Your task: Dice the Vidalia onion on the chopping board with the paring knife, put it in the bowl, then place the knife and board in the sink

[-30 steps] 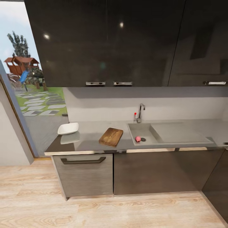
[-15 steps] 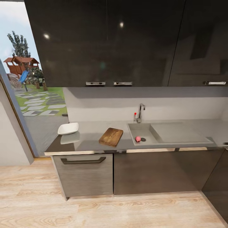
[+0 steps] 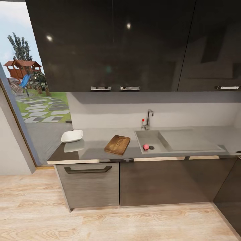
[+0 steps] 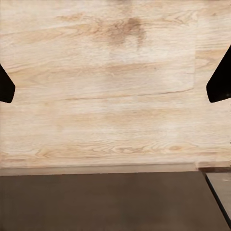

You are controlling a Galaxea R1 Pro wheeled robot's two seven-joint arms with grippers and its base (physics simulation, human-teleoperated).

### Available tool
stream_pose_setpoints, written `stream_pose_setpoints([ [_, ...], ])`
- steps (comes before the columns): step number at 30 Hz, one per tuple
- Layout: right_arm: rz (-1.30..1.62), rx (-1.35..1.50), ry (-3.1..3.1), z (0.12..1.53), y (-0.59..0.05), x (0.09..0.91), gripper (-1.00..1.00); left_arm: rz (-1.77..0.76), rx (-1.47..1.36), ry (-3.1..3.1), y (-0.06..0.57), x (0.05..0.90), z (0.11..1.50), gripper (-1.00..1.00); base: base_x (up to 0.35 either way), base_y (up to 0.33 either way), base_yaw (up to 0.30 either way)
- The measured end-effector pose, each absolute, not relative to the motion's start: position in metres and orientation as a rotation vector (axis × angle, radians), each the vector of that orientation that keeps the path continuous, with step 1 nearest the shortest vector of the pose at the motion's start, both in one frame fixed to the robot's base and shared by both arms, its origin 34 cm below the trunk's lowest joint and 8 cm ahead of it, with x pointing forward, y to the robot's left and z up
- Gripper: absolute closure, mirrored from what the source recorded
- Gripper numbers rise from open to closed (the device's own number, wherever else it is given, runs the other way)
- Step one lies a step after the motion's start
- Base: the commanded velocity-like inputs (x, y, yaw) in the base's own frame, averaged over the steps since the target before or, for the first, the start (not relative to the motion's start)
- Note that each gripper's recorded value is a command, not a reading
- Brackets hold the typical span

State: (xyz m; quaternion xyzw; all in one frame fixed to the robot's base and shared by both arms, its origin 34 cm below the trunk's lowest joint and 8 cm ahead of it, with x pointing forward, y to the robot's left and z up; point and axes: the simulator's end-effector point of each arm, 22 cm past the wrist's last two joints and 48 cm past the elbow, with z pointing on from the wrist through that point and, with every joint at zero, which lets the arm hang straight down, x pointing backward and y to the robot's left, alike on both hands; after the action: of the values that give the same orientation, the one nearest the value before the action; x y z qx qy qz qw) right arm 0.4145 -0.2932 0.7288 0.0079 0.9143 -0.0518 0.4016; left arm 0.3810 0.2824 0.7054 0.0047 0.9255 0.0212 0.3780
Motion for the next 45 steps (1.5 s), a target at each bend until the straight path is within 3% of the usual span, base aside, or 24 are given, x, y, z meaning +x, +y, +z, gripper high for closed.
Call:
stream_pose_setpoints([
  [9, -0.137, 0.029, 2.270, 0.741, -0.296, 0.428, -1.00, 0.056, 0.015, 2.374, 0.284, 0.378, 0.703, -1.00, 0.000, 0.000, 0.000],
  [38, -0.273, 0.176, 1.926, 0.990, -0.320, 0.641, -1.00, 0.054, 0.016, 2.374, 0.283, 0.378, 0.703, -1.00, 0.000, 0.000, 0.000],
  [45, -0.184, 0.191, 1.935, 1.072, -0.276, 0.725, -1.00, 0.053, 0.014, 2.376, 0.282, 0.377, 0.703, -1.00, 0.000, 0.000, 0.000],
])
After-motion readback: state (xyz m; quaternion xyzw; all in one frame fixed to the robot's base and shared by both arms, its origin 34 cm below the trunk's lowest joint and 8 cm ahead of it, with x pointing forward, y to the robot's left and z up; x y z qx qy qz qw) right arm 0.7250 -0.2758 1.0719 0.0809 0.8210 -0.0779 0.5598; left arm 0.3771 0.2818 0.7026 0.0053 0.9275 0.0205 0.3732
